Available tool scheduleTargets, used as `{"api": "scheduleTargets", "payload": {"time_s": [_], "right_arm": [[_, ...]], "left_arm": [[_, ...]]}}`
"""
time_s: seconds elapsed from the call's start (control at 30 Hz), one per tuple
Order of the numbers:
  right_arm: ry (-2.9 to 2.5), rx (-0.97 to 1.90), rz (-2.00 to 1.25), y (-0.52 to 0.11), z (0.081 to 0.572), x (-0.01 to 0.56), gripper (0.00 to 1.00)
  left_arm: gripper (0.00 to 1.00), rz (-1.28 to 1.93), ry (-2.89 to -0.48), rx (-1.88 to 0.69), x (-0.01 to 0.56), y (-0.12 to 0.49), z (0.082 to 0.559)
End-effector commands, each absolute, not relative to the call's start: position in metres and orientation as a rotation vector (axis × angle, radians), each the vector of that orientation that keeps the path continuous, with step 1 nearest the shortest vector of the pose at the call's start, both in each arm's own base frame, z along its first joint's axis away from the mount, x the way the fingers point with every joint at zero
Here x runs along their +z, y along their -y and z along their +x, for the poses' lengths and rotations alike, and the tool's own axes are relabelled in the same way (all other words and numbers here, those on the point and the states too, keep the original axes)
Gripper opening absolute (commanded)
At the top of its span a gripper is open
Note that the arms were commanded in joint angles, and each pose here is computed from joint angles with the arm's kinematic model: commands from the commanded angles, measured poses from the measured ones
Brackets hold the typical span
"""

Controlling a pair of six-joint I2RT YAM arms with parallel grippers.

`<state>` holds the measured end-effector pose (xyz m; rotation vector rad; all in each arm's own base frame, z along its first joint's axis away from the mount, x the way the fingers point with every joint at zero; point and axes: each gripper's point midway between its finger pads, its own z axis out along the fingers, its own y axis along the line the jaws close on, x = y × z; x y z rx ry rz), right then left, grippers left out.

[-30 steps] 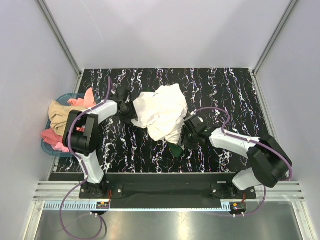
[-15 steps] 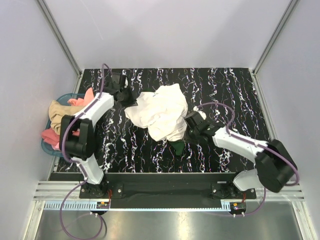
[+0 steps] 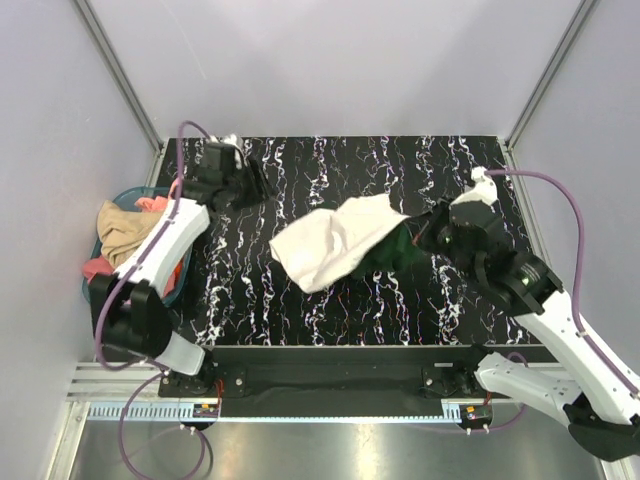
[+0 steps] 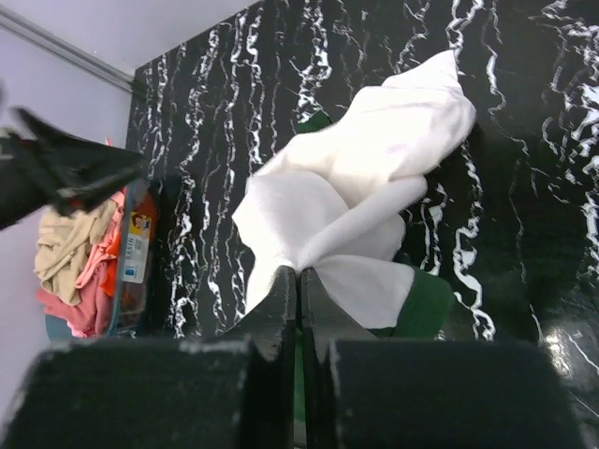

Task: Fold and stack the t-shirts
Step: Flatten the tshirt out

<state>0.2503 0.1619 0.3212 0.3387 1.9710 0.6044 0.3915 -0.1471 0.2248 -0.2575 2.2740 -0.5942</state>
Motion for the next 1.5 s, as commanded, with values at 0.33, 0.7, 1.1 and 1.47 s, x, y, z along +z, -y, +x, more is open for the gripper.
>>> {"api": "scheduleTargets", "payload": {"time_s": [0.33, 0.7, 1.1, 1.47], "right_arm": [[-2.006, 0.476, 0.405, -0.131, 0.236, 0.285, 0.00], [-2.023, 0.442, 0.407, -0.131, 0.240, 0.273, 0.00], [-1.587, 0.234, 0.553, -0.049, 0.243, 0.441, 0.00], [-1.338, 0.344, 0.619, 0.011, 0.184, 0.526, 0.00]], "left_arm": [[0.69, -0.176, -2.683, -0.508, 0.058, 0.189, 0.345], [0.41, -0.168, -2.817, -0.497, 0.012, 0.207, 0.313], [0.00, -0.163, -2.195, -0.605, 0.344, 0.192, 0.356], [0.00, -0.147, -1.828, -0.745, 0.504, 0.152, 0.271]]}}
